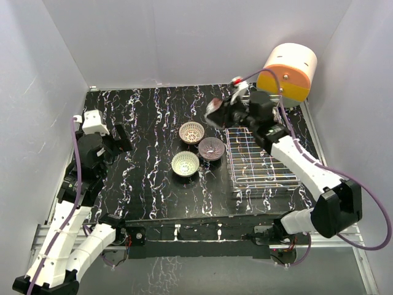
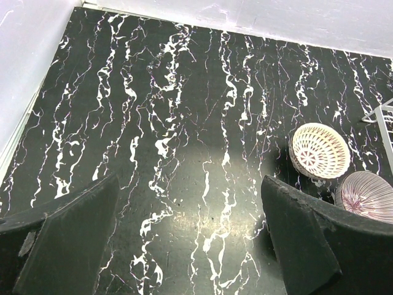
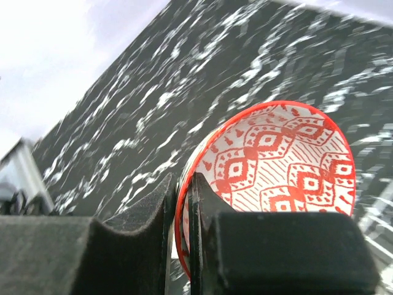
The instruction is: Load the bowls into the dish rack
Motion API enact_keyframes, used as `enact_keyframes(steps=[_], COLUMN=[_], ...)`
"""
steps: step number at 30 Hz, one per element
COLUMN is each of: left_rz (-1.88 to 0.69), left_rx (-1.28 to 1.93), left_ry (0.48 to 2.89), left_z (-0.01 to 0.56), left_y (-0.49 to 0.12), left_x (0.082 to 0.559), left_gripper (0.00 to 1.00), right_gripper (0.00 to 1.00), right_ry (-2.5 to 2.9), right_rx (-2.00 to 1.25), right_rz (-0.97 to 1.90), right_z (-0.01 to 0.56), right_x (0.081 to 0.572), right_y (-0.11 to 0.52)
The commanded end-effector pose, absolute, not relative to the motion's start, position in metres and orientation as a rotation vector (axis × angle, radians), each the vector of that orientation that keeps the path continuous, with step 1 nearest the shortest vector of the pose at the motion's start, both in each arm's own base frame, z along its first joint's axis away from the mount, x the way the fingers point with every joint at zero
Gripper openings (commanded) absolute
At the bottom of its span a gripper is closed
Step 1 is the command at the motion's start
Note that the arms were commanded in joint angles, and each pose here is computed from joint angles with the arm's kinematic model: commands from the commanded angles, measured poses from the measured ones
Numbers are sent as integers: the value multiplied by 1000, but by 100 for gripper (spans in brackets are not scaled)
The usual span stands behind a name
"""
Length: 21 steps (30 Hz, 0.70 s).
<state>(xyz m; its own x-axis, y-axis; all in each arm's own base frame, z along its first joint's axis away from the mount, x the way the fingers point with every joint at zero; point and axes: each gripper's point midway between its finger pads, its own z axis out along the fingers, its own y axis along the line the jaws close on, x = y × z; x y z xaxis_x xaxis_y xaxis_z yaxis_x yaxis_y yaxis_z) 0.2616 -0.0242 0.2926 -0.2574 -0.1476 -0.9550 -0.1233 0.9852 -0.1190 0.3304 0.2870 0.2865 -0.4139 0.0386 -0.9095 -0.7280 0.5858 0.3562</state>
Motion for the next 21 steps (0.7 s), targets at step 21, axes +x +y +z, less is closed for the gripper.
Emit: enact_keyframes(steps=[21], left_rz=[-30], left_rx=[-188], left_ry=[1827], left_z=[301], left_y=[-27], left_x=[267], left_gripper=[97], right_gripper=[14], right_ry=[1557], right_rx=[156], right_rz=[1472], right_z=[270], right_x=[388], right_y=[153])
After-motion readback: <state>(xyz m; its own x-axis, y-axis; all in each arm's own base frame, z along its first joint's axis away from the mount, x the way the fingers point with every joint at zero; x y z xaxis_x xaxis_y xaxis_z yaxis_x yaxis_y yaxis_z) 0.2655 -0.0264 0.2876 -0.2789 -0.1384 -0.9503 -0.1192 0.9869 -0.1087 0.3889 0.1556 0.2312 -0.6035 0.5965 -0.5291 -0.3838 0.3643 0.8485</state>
